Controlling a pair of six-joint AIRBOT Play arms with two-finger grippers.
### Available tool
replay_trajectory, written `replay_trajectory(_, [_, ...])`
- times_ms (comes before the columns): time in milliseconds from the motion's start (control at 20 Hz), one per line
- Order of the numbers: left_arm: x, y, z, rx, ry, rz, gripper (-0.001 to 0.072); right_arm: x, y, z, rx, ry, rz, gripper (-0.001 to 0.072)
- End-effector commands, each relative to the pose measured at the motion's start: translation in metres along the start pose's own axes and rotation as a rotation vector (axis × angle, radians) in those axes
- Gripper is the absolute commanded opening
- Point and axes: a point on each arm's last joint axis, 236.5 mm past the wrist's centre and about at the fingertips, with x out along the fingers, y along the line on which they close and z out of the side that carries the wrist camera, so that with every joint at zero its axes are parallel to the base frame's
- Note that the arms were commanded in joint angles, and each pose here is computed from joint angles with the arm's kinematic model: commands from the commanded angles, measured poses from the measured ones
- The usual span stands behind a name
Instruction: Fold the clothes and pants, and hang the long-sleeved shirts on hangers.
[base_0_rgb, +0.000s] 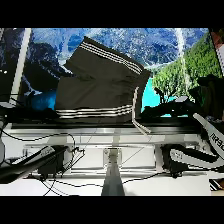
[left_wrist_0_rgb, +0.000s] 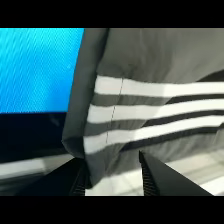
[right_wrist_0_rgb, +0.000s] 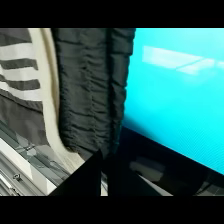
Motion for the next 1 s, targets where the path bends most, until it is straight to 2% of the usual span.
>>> replay_trajectory(0, [0.002, 0.006, 0.012, -0.026, -0.051, 0.030, 0.0307, 0.000, -0.001, 0.000, -0.008, 0.000, -0.003, 0.0023])
replay_trajectory(50, [0.002, 0.001, 0.012, -0.032, -0.050, 0.008, 0.0117, 0.000, 0.000, 0.000, -0.007, -0.001, -0.001, 0.0022])
replay_trajectory(100, [0.001, -0.007, 0.013, -0.032, -0.053, -0.025, 0.0009, -0.001, 0.001, 0.002, -0.013, -0.005, -0.001, 0.0022])
replay_trajectory(200, [-0.005, -0.036, 0.026, 0.029, -0.107, -0.141, 0.0005, -0.012, 0.011, 0.017, -0.055, -0.039, 0.004, 0.0021])
replay_trajectory(350, [-0.053, -0.090, 0.089, 0.083, -0.366, -0.321, 0.0004, -0.053, 0.053, 0.056, -0.206, -0.150, 0.018, 0.0020])
replay_trajectory(500, [-0.155, -0.156, 0.143, 0.248, -0.697, -0.445, 0.0004, -0.128, 0.127, 0.097, -0.426, -0.364, 0.025, 0.0021])
replay_trajectory(600, [-0.236, -0.208, 0.150, 0.401, -0.903, -0.500, 0.0004, -0.187, 0.192, 0.108, -0.562, -0.539, 0.071, 0.0021])
replay_trajectory(800, [-0.380, -0.308, 0.098, 0.725, -1.297, -0.508, 0.0005, -0.290, 0.316, 0.067, -0.802, -0.818, 0.228, 0.0022])
replay_trajectory(950, [-0.452, -0.353, 0.034, 0.882, -1.604, -0.382, 0.0005, -0.337, 0.372, 0.012, -0.956, -0.944, 0.292, 0.0022])
